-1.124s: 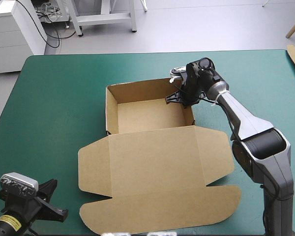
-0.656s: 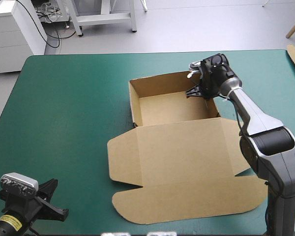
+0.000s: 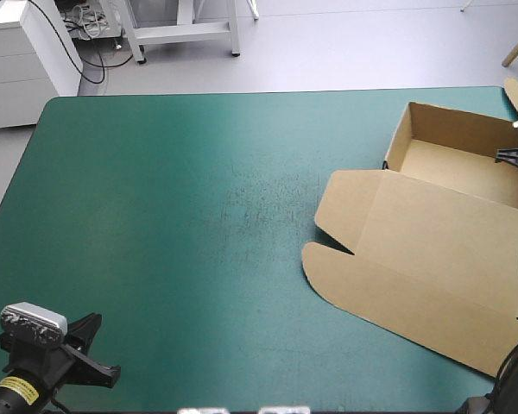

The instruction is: Fold the box

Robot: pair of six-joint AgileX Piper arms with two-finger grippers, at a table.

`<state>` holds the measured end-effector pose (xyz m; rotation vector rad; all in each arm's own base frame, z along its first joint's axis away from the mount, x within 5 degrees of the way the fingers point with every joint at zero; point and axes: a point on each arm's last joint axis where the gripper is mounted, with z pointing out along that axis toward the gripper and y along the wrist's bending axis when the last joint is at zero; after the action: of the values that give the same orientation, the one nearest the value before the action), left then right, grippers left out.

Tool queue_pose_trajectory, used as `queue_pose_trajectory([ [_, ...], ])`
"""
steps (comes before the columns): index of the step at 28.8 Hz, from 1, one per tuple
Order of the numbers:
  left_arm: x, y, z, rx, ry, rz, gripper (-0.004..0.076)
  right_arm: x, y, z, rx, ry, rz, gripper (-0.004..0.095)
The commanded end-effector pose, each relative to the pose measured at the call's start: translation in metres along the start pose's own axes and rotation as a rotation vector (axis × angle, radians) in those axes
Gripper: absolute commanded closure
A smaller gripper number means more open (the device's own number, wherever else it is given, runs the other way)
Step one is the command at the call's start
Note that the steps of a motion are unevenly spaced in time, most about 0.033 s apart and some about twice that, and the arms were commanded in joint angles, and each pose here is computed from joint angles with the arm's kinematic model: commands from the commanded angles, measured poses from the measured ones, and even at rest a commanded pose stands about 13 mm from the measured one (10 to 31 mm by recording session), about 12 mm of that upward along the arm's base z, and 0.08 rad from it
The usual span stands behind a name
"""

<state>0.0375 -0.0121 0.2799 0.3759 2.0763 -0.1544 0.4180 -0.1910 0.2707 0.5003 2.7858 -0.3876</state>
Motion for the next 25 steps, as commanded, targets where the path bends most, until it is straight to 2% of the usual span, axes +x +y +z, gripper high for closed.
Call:
queue_pose_trajectory([
  [1, -0.013, 0.000, -0.003, 0.005, -0.086, -0.018, 0.0731, 0.001, -0.052, -0.028, 0.076, -0.086, 0.061, 0.0930],
  [7, -0.013, 0.000, -0.003, 0.005, -0.086, -0.018, 0.0731, 0.009, -0.078, -0.022, -0.007, -0.076, 0.153, 0.0927],
  [11, -0.013, 0.000, -0.003, 0.005, -0.086, -0.018, 0.0731, 0.010, -0.082, -0.021, -0.013, -0.070, 0.128, 0.0875],
  [14, -0.013, 0.000, -0.003, 0.005, -0.086, -0.018, 0.0731, 0.010, -0.080, -0.021, -0.032, -0.073, 0.089, 0.0741],
  [19, -0.013, 0.000, -0.003, 0.005, -0.086, -0.018, 0.0731, 0.009, -0.076, -0.025, -0.082, -0.089, 0.107, 0.0386],
  [21, -0.013, 0.000, -0.003, 0.005, -0.086, -0.018, 0.0731, 0.009, -0.075, -0.032, -0.086, -0.103, 0.110, 0.0328],
  [25, -0.013, 0.000, -0.003, 0.005, -0.086, -0.018, 0.0731, 0.012, -0.080, -0.066, -0.070, -0.173, 0.118, 0.0326],
])
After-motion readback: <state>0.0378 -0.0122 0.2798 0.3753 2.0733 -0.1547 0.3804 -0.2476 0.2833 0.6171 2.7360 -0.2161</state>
